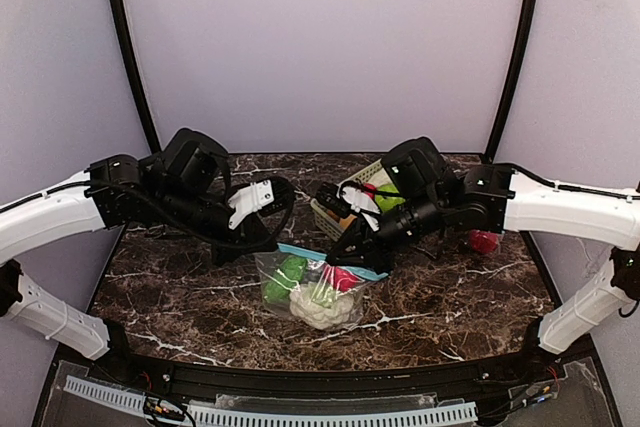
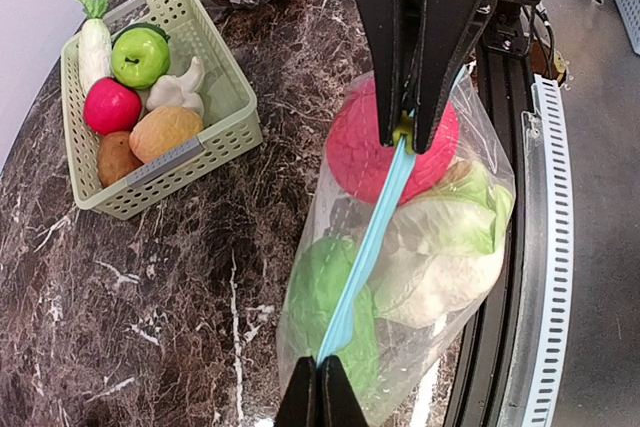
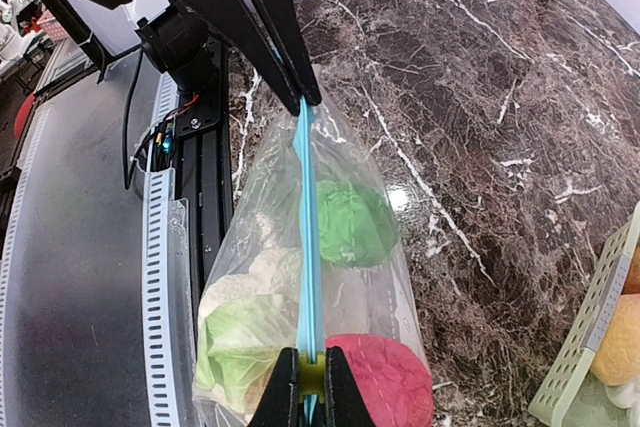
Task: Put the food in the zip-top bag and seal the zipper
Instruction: Zip the zipper on the zipper food storage bag.
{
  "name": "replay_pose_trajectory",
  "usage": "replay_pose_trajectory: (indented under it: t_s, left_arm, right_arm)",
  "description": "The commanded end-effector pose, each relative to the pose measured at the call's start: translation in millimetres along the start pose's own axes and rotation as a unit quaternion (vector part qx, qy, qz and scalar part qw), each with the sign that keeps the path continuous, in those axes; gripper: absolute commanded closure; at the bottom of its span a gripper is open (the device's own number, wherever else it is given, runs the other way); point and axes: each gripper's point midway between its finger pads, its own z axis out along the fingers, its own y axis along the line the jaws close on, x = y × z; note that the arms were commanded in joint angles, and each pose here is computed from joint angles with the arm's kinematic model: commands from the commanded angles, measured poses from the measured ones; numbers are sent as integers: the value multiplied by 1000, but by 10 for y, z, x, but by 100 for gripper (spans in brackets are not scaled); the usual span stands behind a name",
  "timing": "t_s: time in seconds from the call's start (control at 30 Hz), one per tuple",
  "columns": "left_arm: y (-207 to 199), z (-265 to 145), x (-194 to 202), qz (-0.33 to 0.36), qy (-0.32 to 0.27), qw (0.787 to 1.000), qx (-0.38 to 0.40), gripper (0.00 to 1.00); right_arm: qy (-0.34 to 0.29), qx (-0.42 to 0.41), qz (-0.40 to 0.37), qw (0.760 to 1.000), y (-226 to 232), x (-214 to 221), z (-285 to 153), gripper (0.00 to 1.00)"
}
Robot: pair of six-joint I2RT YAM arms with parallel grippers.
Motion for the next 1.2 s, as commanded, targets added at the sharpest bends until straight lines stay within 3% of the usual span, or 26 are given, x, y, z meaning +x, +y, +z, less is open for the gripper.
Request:
replay_pose_trajectory:
  t_s: [0.0, 0.73, 1.17]
  left_arm:
    - [273, -111, 358, -21, 60, 995, -73, 99]
    - [710, -136, 720, -40, 117, 971, -205, 99]
    - [827, -175, 814, -52, 122, 962, -238, 99]
  right_arm:
    - [96, 20, 53, 994, -71, 570, -62, 100]
    - [109, 36, 69, 991, -123, 706, -59, 100]
    - [114, 46, 80, 989, -156, 772, -83, 100]
